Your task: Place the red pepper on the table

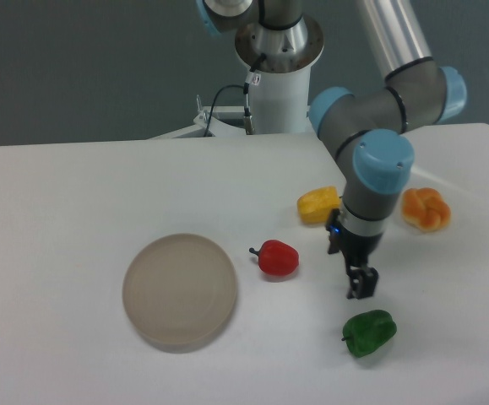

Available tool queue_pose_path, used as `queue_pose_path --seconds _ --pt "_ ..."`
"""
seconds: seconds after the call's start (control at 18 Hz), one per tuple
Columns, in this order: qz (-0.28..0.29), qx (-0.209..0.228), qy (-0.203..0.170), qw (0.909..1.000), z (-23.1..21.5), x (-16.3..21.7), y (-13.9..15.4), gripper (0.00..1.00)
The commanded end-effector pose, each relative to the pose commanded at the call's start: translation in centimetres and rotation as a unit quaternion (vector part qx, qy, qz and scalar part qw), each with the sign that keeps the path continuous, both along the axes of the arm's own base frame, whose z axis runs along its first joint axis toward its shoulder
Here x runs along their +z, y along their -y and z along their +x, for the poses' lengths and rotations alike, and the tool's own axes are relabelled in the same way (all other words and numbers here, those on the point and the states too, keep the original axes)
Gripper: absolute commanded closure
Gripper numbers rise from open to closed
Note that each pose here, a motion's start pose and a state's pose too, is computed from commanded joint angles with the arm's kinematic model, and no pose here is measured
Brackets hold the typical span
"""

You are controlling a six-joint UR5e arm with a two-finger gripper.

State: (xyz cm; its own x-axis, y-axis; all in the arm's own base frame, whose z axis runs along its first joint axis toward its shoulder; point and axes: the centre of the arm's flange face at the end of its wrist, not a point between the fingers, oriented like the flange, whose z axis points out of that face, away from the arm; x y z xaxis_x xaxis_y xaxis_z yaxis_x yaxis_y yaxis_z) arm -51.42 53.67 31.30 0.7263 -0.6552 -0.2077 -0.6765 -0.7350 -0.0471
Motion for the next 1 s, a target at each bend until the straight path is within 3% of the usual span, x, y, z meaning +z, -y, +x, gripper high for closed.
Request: queue_pose_path --seconds 0.28,1.0 --pt "-0.018 -0.014 -0.033 0.9992 -3.5 0.3 -1.5 0.0" --pt "-0.014 -0.018 -0.044 0.9988 -6.9 -2.1 -3.1 0.0"
